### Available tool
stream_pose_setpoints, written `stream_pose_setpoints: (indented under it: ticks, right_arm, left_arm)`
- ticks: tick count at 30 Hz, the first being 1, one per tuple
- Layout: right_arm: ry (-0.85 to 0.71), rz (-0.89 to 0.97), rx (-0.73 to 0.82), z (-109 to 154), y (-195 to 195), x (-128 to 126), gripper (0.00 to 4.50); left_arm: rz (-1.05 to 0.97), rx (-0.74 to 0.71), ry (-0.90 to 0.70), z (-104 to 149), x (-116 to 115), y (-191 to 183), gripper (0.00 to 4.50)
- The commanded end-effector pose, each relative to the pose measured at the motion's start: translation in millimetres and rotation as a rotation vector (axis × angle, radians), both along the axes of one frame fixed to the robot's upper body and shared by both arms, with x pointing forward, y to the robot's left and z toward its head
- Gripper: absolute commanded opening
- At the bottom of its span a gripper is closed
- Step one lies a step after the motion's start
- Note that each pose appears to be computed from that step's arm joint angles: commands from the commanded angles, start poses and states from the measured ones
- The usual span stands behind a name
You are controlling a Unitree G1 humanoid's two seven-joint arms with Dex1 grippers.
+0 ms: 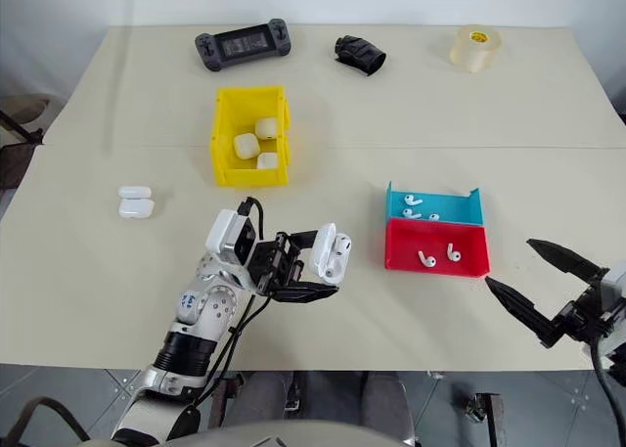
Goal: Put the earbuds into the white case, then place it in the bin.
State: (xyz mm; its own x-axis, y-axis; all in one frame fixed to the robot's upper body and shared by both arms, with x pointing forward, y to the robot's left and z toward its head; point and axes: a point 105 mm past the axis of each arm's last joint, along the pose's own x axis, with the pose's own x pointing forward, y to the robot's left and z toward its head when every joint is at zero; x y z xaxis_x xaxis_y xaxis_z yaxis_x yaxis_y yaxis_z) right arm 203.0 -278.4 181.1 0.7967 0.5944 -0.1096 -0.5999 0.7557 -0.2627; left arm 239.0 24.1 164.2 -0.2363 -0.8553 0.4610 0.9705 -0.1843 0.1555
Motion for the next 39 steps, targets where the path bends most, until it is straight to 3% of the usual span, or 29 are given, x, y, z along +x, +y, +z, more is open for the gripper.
stream_pose_setpoints:
  ticks: [1, 8, 14, 21, 37, 39]
  right_arm:
    - [0.059, 0.028, -0.078, 15, 8, 23, 4.49]
    - [0.183, 0.138, -0.247, 30, 32, 72, 4.49]
    - [0.298, 0.155, -0.407, 25, 40, 125, 4.49]
    - [0.354, 0.197, -0.503, 12, 53, 166, 4.49]
    - [0.350, 0.297, -0.617, -12, 76, 194, 4.49]
    - [0.349, 0.298, -0.620, -14, 76, 194, 4.09]
  left_arm:
    - [0.014, -0.010, -0.047, 6, -6, 0, 2.77]
    - [0.072, -0.002, -0.038, 5, -6, 3, 2.77]
    - [0.129, 0.011, -0.033, 3, -4, 7, 2.77]
    - [0.170, 0.020, -0.028, 2, -4, 9, 2.77]
    - [0.188, 0.022, -0.032, 5, -3, 11, 2.77]
    - [0.189, 0.024, -0.033, 5, -3, 12, 2.77]
